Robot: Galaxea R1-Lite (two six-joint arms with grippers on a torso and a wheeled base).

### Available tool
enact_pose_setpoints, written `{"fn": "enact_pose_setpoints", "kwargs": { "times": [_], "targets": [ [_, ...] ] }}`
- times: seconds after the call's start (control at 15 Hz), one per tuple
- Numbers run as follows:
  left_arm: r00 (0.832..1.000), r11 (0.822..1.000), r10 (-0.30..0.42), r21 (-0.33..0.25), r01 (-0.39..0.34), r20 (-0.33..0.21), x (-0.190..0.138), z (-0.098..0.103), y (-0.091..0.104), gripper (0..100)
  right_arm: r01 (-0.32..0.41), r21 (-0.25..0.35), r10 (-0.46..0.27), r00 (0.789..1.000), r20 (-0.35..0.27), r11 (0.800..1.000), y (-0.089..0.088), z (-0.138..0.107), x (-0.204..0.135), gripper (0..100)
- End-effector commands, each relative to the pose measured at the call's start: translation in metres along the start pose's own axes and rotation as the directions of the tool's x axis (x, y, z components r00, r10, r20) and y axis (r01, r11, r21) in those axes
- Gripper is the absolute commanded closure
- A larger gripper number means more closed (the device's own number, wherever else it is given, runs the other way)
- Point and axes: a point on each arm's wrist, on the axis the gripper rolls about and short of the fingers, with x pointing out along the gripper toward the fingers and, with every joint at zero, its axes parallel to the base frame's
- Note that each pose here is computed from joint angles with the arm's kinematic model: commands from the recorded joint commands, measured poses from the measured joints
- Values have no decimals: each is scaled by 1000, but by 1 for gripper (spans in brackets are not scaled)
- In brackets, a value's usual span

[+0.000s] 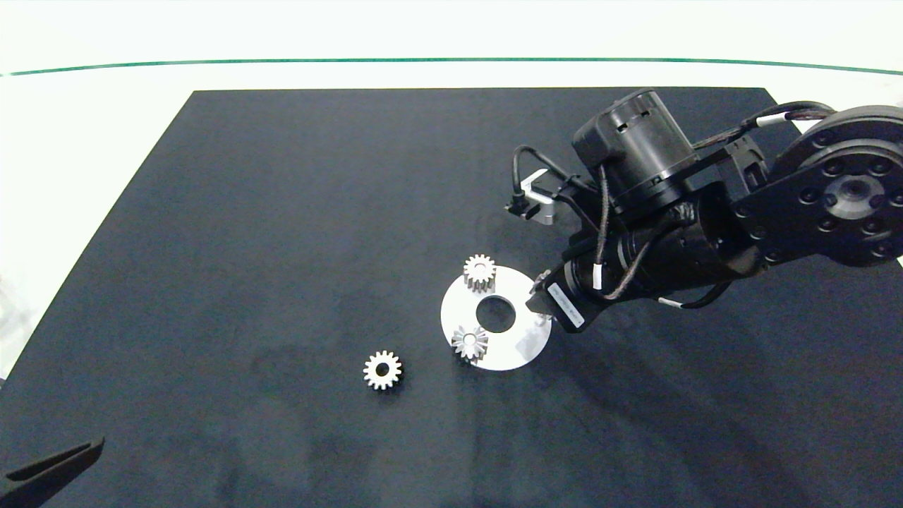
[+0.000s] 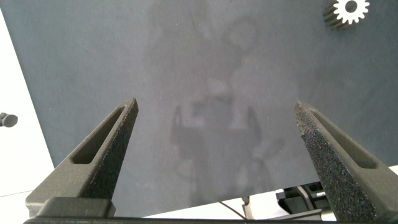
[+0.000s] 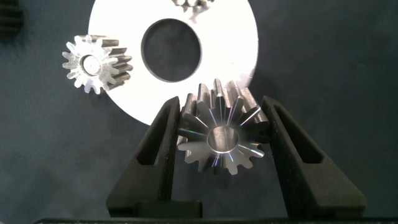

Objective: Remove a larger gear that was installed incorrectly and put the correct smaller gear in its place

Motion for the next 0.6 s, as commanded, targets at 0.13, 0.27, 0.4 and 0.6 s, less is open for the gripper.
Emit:
{"fn": "enact_pose_setpoints", "kwargs": {
  "times": [0.13, 0.27, 0.4, 0.6],
  "targets": [
    [1000, 1000, -2, 2, 2, -2, 1, 0, 0, 0, 90, 77, -89, 996, -16, 993, -38, -13, -19, 72],
    [1000, 1000, -2, 4, 2, -2, 2, 2, 0, 0, 130, 116, -123, 990, -67, 985, -56, -28, -16, 72],
    [1000, 1000, -1, 5, 1, 4, 4, 3, 0, 0, 148, 143, -132, 984, -116, 979, -66, -40, -11, 72],
    [1000, 1000, -1, 14, 1, 3, 5, 4, 0, 0, 164, 172, -136, 977, -165, 971, -77, -54, -3, 72]
  ]
}}
